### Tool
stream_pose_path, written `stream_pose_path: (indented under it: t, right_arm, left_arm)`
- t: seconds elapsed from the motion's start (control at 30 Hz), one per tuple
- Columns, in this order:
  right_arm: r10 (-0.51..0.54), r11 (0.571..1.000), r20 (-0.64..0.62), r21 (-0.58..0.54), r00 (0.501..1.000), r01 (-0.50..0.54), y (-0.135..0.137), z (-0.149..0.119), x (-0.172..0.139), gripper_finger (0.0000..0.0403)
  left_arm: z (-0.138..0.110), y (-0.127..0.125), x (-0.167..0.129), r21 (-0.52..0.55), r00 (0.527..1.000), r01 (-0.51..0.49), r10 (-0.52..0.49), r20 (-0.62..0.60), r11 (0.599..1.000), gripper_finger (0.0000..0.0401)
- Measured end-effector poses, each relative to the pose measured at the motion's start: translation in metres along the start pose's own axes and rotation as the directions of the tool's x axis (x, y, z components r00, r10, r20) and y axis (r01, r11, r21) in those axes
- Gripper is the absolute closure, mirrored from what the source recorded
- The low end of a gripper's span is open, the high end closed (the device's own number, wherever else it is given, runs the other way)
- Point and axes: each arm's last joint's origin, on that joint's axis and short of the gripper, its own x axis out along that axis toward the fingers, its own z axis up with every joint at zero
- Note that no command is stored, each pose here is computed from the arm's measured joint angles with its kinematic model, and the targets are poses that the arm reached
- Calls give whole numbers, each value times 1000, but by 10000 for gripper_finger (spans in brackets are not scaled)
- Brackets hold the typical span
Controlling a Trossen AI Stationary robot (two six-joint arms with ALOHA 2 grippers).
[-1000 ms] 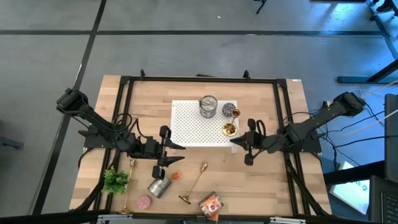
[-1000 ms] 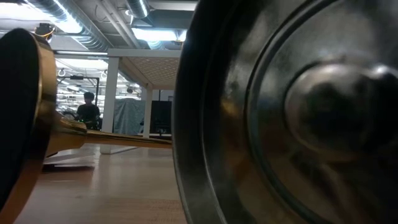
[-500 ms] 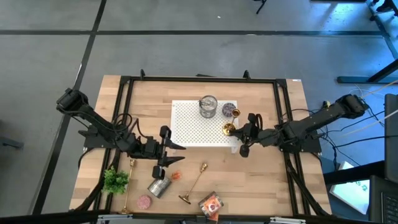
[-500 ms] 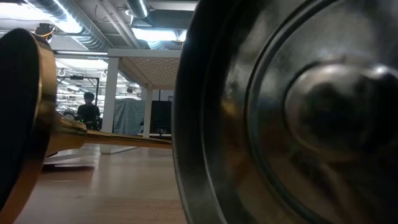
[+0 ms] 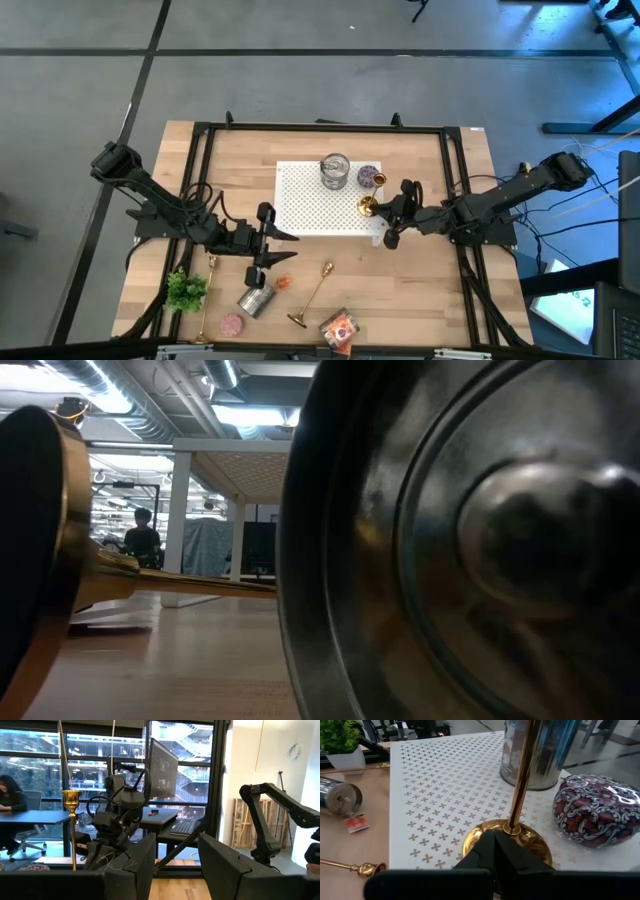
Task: Pick & Place candle stick holders
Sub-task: Put the right gold candle holder on the shelf, then put the left gold candle holder on the shelf
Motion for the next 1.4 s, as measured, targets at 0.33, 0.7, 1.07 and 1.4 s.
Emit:
stream_pose_path:
  t: [0.33,0.7,1.07,1.4]
  right_arm:
    - [-39,999,11,17,999,39,-1,0,0,402]
    - [-50,999,11,17,999,50,-2,0,0,402]
    - [55,998,-27,11,998,-54,1,-2,0,402]
    - [354,934,-63,-26,933,-356,11,1,-2,400]
  left_arm:
    - [0,0,0,1,1000,0,0,0,1000,258]
    - [0,0,0,1,1000,0,0,0,1000,258]
    - [0,-1,0,0,1000,4,-4,-1,1000,258]
    - [0,-5,-1,2,990,139,-139,7,990,258]
